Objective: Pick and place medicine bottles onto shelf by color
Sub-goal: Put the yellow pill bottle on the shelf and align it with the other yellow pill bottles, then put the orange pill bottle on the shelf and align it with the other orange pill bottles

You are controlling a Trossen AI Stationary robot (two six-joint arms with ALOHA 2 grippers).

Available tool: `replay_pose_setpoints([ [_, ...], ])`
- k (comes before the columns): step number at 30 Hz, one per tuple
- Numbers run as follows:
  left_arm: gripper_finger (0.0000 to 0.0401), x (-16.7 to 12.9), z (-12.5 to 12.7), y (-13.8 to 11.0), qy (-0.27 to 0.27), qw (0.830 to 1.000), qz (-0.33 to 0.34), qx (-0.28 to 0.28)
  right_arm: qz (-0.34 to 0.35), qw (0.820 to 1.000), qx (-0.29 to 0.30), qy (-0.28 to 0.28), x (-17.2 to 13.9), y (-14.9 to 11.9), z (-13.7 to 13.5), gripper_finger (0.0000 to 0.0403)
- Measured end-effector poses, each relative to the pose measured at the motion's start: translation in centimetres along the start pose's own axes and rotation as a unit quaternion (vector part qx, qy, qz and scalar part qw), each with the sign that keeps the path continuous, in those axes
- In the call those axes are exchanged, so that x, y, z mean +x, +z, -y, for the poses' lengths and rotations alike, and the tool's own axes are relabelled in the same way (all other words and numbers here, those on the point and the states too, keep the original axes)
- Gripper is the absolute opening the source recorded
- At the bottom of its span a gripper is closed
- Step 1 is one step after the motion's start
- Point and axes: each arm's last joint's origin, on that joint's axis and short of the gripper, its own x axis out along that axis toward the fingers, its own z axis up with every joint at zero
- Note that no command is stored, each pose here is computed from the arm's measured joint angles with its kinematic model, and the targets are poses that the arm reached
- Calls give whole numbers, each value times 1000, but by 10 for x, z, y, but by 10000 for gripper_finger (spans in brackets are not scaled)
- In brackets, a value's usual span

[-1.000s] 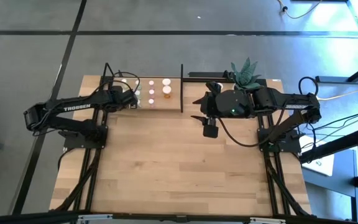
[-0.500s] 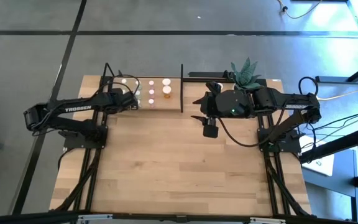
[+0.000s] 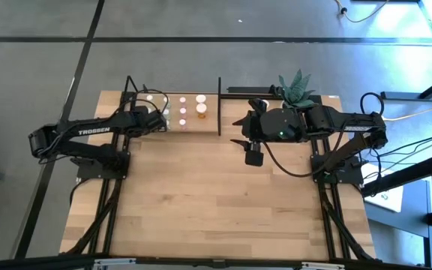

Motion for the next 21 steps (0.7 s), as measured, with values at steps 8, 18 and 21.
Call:
replay_pose_setpoints([
  [8, 227, -2, 0, 1, -2, 1000, -5, 5, 0, 1000, -1, 0, 0, 0, 0, 234],
  [18, 233, -38, -8, 14, -27, 999, -4, 23, 0, 1000, -1, 0, 0, 0, 0, 234],
  [21, 233, -53, -10, 15, -59, 997, 10, 53, 0, 1000, 0, 0, 0, 0, 0, 234],
])
